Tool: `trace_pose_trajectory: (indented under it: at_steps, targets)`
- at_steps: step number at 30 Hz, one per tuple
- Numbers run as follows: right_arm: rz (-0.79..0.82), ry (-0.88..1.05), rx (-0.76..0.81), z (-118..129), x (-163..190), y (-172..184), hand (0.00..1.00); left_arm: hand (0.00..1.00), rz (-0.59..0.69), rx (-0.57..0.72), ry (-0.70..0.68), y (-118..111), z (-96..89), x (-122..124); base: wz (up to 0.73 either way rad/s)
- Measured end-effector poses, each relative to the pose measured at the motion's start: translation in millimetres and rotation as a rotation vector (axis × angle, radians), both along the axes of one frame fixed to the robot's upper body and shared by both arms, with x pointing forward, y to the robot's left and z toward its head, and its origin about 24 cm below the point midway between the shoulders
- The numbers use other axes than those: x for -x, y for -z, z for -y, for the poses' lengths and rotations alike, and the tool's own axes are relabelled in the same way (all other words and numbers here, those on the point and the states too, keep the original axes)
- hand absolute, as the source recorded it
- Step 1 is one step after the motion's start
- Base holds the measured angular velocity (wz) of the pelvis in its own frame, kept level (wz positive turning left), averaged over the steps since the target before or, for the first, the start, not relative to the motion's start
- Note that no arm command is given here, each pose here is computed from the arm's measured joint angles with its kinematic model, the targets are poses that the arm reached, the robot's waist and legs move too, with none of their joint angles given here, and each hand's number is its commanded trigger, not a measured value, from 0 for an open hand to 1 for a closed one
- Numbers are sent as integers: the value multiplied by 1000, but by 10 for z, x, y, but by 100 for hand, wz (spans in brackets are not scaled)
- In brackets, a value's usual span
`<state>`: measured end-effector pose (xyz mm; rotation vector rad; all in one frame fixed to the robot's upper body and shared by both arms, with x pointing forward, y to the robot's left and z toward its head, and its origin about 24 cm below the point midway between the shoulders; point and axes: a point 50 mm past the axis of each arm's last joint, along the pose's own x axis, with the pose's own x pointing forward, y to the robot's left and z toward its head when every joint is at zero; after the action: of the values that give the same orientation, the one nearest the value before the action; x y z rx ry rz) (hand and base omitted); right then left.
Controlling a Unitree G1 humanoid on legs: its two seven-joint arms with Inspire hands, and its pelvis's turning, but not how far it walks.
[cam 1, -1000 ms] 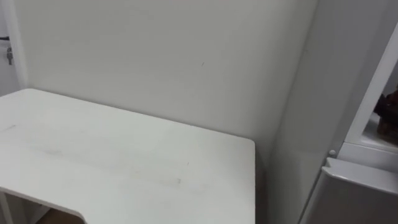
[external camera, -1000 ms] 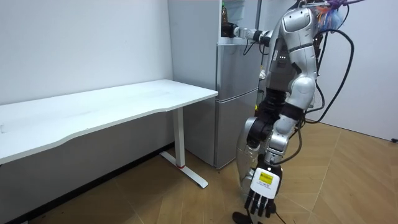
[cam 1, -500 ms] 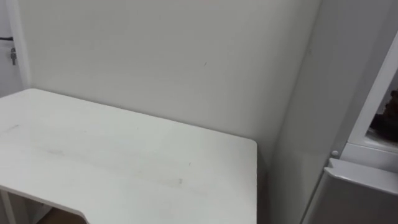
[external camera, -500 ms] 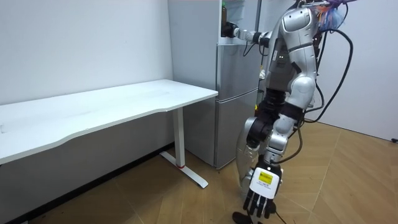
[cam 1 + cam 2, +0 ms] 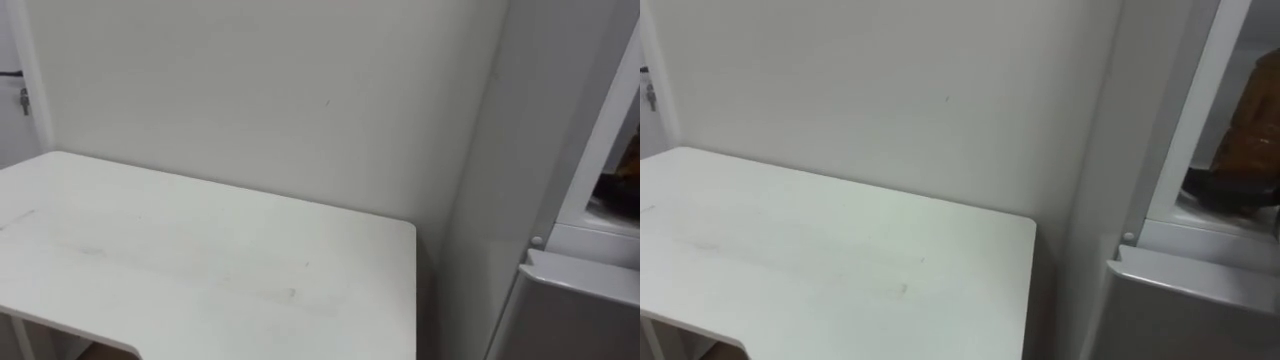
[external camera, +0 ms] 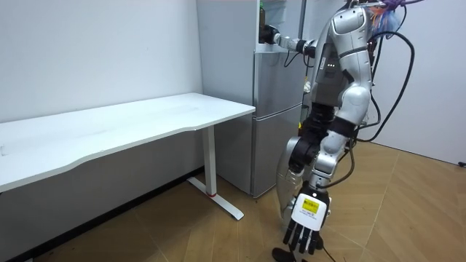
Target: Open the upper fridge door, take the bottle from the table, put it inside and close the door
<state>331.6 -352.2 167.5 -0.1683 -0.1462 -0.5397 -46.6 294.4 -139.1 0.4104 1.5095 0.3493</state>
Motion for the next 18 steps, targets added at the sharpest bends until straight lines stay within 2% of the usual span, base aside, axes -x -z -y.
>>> trace_pose_trajectory:
  at_steps: [11, 18]
  targets:
    - [7, 8, -62, 43, 18, 37, 0, 0, 7, -6, 4, -8, -14, -19, 3]
    - [37, 4, -138, 64, 32, 44, 0, 0, 46, -14, 19, -21, -25, -118, 0]
